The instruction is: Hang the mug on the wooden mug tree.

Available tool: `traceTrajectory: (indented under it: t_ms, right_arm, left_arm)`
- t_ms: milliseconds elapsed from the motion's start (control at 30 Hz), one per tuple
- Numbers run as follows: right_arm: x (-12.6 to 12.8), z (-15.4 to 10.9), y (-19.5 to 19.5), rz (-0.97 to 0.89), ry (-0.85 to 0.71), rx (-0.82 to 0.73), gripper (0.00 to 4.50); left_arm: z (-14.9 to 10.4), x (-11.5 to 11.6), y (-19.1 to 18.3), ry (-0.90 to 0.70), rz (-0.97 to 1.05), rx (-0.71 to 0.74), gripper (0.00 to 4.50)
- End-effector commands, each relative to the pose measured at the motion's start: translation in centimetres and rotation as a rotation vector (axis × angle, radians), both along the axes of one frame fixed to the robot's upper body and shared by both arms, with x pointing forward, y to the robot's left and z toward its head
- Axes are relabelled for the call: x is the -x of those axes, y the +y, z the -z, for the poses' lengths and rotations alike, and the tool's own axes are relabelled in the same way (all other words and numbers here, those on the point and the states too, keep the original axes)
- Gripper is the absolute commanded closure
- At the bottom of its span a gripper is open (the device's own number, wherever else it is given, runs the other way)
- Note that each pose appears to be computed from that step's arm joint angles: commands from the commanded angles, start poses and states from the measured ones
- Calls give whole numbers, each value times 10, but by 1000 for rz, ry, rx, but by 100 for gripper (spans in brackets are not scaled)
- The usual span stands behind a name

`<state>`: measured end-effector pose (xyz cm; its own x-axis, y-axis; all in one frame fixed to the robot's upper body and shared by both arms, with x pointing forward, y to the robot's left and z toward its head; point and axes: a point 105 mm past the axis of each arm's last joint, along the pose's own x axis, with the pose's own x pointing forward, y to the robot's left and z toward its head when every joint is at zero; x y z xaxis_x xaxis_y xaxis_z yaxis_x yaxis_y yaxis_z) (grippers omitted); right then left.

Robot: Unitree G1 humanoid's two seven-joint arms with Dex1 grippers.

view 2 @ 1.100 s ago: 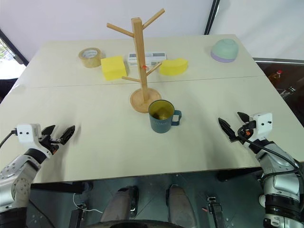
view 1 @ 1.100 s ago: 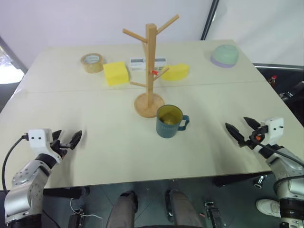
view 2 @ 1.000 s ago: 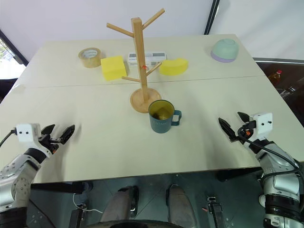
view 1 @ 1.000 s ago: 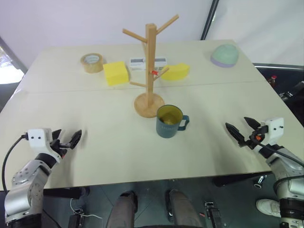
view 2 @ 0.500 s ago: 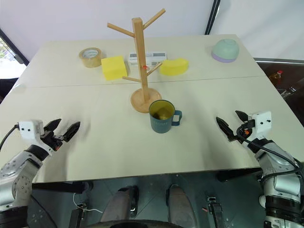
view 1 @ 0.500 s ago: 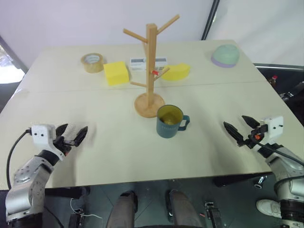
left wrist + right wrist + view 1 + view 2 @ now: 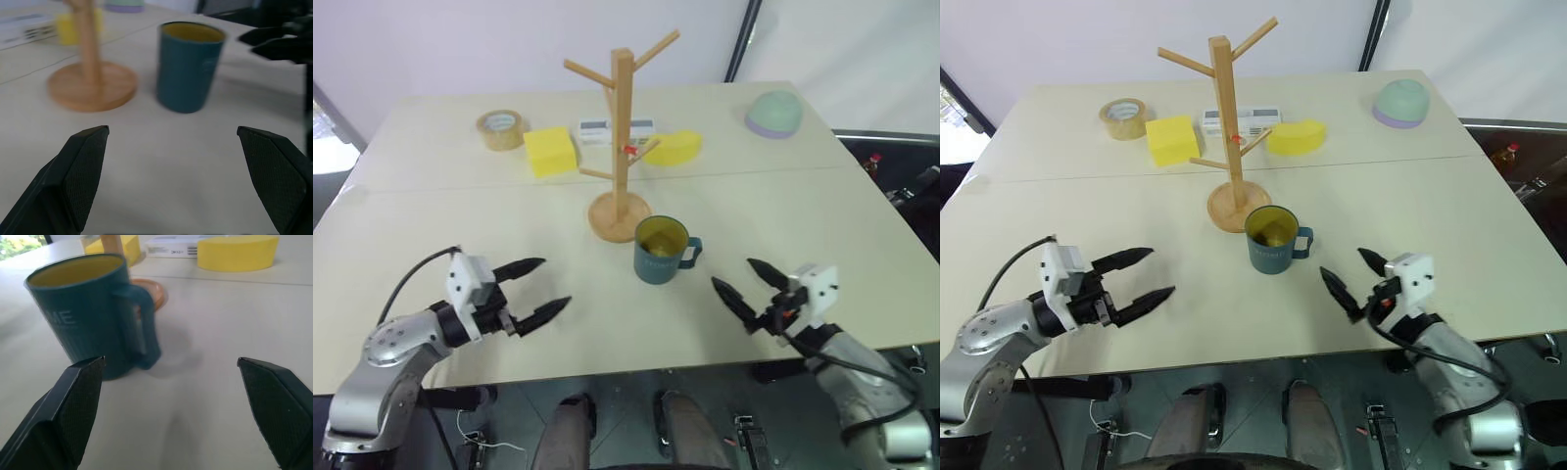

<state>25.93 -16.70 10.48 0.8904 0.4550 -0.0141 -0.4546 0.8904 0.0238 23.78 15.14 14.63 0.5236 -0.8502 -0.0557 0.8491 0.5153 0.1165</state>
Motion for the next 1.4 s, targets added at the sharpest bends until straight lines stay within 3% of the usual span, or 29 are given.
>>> traceTrajectory:
  t_ms: [33,233,833,933,1167,1333,1400]
  right_arm:
    - [-5,-5,8,59,-54,17,3]
    - [-23,3,15,113,-61,18,3]
    - [-46,5,27,96,-69,-1,3]
    - [-48,6,29,89,-67,-13,78]
    - [-46,-2,34,47,-88,-58,443]
    - [-43,-16,35,3,-138,-8,443]
    - [-41,-34,38,-103,-195,138,443]
  left_arm:
    - [-13,10,-18,-44,96,-7,0]
    - [-19,16,-28,-57,156,3,0]
    - [-14,15,-25,-42,145,-23,0]
    - [-14,15,-25,-45,139,-25,0]
    - [-12,11,-17,-46,96,-25,0]
    - [-8,6,-12,-47,56,-26,0]
    - [-7,-1,-3,-58,5,-34,0]
